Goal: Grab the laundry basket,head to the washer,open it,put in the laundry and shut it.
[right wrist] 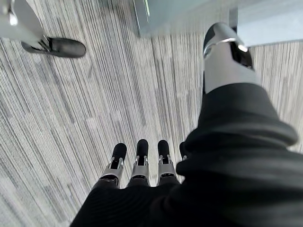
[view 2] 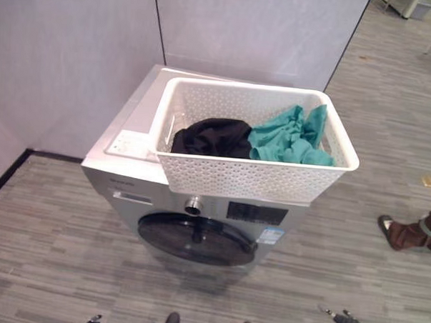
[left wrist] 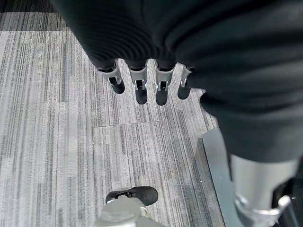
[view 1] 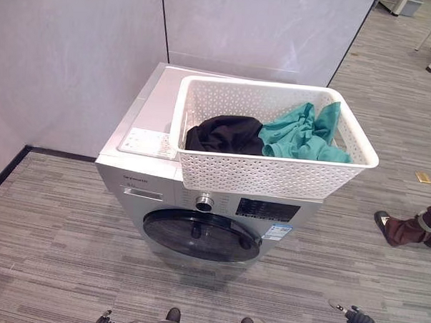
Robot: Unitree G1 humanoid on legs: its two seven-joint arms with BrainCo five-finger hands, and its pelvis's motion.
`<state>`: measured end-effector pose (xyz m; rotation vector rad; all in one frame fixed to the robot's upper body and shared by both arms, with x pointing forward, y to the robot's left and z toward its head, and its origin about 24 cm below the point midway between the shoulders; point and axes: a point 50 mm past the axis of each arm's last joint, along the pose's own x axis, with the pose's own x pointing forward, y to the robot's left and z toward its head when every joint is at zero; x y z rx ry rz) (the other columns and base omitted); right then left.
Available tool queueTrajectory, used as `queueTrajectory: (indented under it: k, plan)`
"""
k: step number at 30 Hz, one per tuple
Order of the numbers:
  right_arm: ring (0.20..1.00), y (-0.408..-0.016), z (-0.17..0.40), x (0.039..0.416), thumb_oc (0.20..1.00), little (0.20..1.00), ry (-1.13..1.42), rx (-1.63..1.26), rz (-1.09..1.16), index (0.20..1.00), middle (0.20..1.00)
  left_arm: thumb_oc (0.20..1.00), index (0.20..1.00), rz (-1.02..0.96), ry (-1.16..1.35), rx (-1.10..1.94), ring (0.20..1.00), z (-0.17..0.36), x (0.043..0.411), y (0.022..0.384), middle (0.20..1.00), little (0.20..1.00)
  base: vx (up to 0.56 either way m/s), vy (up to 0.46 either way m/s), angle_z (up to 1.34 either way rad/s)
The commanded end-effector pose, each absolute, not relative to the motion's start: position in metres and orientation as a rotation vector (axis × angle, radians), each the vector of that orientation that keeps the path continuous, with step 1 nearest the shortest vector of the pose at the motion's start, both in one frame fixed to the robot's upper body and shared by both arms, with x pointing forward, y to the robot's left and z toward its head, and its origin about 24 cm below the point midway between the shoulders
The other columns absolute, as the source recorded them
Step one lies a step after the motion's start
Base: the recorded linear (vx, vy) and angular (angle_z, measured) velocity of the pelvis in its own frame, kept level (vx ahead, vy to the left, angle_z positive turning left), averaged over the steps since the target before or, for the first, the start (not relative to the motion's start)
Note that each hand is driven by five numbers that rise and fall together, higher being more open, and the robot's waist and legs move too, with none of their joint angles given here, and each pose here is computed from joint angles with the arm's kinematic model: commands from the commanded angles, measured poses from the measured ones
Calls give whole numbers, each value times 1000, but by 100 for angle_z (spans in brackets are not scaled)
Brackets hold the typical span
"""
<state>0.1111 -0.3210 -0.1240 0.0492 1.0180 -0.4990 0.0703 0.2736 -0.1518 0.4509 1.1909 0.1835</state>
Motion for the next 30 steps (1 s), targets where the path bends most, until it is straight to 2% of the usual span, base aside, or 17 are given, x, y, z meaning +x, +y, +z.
queueTrajectory:
  k: [1, 7, 8, 19, 24, 30]
  plan:
    - [1000, -334, -111, 126, 1000, 1000, 935, 2, -508, 1000, 1000, 1000, 1000, 188, 1201, 473, 1000, -153, 68, 273, 1000, 1000, 0, 0, 0]
    - [1000, -329, -112, 130, 1000, 1000, 929, -3, -492, 1000, 1000, 1000, 1000, 188, 1214, 468, 1000, -154, 64, 272, 1000, 1000, -3, 4, -4]
    - [1000, -258, -147, 118, 1000, 1000, 1133, -438, -54, 1000, 1000, 1000, 1000, 48, 1193, 436, 1000, -165, 88, 223, 1000, 1000, -8, 5, -5]
    - [1000, -257, -154, 96, 1000, 1000, 1203, -341, -123, 1000, 1000, 1000, 1000, 87, 1310, 385, 1000, -170, 51, 227, 1000, 1000, 18, -21, 1]
    - [1000, -253, -155, 98, 1000, 1000, 1209, -379, -92, 1000, 1000, 1000, 1000, 79, 1294, 382, 1000, -170, 54, 224, 1000, 1000, 8, -7, 3]
    - [1000, -254, -148, 122, 1000, 1000, 1137, -467, -52, 1000, 1000, 1000, 1000, 44, 1239, 430, 1000, -168, 67, 223, 1000, 1000, 16, -14, 11]
